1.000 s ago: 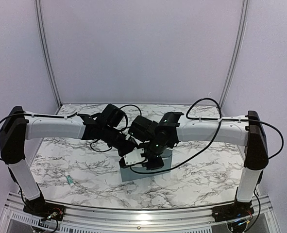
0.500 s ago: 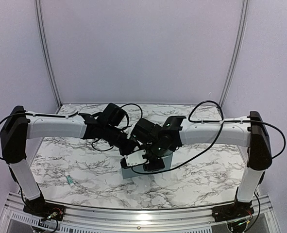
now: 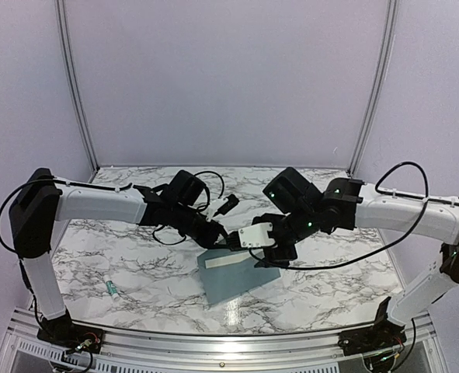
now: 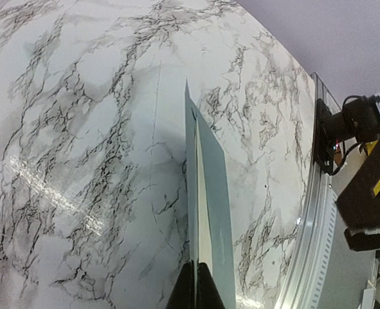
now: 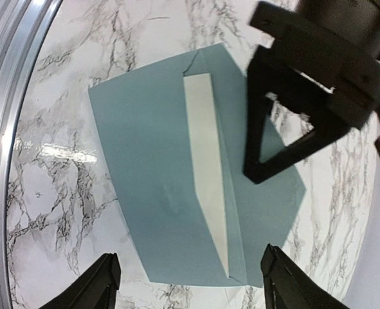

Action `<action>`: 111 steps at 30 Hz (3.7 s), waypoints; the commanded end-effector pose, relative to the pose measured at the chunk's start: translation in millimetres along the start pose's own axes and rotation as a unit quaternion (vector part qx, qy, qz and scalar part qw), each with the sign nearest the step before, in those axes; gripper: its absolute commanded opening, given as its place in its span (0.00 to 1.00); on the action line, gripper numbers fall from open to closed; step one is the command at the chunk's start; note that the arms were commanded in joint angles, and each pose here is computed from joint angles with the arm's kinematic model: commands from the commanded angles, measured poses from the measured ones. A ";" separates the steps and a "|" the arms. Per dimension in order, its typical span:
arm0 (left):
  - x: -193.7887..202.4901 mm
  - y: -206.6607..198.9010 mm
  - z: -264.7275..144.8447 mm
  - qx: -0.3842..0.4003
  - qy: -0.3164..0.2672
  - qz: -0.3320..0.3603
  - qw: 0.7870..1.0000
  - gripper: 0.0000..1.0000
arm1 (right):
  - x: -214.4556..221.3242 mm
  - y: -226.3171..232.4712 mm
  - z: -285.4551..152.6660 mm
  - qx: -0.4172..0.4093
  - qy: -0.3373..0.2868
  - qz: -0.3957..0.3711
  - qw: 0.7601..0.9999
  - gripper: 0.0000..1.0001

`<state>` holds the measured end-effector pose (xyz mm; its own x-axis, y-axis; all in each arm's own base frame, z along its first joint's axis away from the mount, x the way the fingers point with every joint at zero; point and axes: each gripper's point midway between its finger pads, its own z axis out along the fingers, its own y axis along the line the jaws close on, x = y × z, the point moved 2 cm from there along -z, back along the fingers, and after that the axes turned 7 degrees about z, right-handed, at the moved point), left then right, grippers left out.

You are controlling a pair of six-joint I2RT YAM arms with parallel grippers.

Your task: Place the letter into the envelope and seal it

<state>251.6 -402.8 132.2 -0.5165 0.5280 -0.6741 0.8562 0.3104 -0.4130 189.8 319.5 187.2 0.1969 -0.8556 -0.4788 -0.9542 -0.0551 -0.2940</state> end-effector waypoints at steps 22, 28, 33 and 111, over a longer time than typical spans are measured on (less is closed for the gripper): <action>-19.3 -3.6 -3.6 0.027 -0.086 -0.107 0.990 0.00 | -14.7 15.1 70.1 -0.008 -0.016 -0.044 0.999 0.76; -19.8 -6.0 -3.7 0.032 -0.085 -0.106 0.990 0.00 | -12.6 10.3 79.3 0.005 -0.005 -0.044 0.999 0.76; -21.0 -8.2 -5.0 0.035 -0.086 -0.101 0.991 0.00 | -7.0 16.3 90.7 -0.008 0.009 -0.049 0.999 0.77; 29.8 39.1 -42.9 -0.248 -0.234 -0.346 0.874 0.00 | 46.7 -135.6 -93.0 0.175 -0.170 0.291 0.925 0.99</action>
<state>271.1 -349.9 123.1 -0.7830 -0.1136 -0.6116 0.3052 0.7866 -0.5368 311.6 238.7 272.5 -0.1948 -0.5667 -0.8006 -0.7503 0.6118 -0.2505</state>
